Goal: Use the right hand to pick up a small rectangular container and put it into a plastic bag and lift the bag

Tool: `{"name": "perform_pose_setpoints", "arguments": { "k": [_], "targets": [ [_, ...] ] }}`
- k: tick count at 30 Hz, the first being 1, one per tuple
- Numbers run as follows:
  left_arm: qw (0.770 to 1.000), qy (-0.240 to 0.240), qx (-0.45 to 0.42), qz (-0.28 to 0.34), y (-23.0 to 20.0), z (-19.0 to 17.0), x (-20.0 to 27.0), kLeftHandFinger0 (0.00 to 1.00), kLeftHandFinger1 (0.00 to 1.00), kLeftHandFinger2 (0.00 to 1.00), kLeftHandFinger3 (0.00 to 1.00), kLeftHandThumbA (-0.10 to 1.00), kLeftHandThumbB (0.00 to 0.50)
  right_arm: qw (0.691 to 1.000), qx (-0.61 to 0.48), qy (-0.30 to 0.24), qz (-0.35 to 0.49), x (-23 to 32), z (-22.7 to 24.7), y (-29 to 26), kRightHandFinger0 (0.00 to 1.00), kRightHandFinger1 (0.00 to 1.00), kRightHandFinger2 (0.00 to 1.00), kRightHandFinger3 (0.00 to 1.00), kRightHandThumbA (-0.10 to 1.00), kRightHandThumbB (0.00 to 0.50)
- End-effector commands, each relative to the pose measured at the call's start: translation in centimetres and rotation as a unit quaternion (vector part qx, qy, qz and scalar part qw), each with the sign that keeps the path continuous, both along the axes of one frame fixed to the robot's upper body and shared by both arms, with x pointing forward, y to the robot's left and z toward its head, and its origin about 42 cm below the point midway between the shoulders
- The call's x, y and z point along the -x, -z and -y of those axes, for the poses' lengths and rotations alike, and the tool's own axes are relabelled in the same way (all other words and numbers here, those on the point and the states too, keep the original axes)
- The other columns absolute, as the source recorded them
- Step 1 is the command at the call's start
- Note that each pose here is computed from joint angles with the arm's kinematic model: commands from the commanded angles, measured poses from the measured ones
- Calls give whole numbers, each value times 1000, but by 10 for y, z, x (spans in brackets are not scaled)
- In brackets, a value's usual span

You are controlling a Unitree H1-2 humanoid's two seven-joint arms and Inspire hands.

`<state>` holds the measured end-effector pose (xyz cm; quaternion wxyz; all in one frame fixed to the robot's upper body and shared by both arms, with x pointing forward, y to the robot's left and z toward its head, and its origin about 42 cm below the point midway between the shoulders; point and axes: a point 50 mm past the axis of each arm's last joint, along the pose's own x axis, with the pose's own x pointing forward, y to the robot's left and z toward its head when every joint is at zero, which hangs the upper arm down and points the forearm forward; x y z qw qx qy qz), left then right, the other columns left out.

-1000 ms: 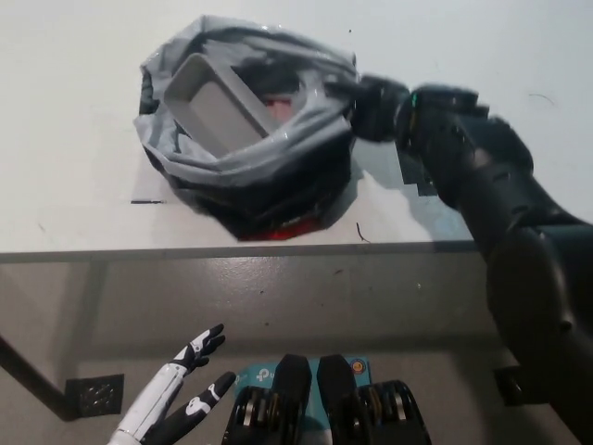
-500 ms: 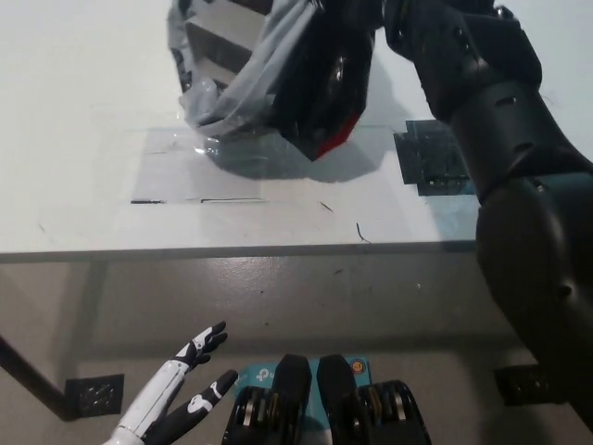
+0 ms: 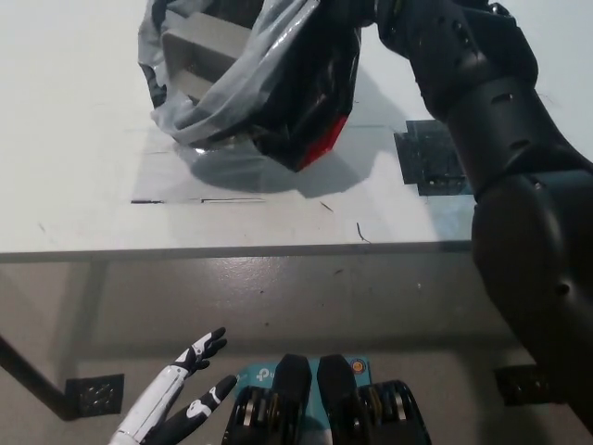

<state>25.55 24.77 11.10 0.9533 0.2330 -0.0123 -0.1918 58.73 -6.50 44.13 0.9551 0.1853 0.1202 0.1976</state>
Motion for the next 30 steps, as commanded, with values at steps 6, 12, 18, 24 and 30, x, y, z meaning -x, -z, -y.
{"name": "perform_pose_setpoints", "arguments": {
  "k": [6,12,18,24,30],
  "targets": [
    [1000,18,-20,4,-3,-3,3,1000,1000,998,1000,876,160,980,-142,-47,134,30,-12,-151,0,174,683,1000,-100,94],
    [999,29,-18,5,-2,4,2,1000,1000,992,1000,879,168,955,-206,-45,210,65,-2,-210,0,237,737,895,-100,103],
    [999,32,-23,7,-4,4,-1,1000,1000,992,1000,873,165,943,-236,-55,230,90,2,-233,0,284,780,924,-100,118],
    [999,37,-24,6,-6,5,2,1000,1000,986,1000,866,168,951,-230,-48,202,78,4,-202,0,285,744,1000,-100,78],
    [999,39,-24,4,-8,5,3,1000,994,985,1000,859,163,963,-231,-29,134,54,0,-150,0,309,742,1000,-100,65]
  ]
}}
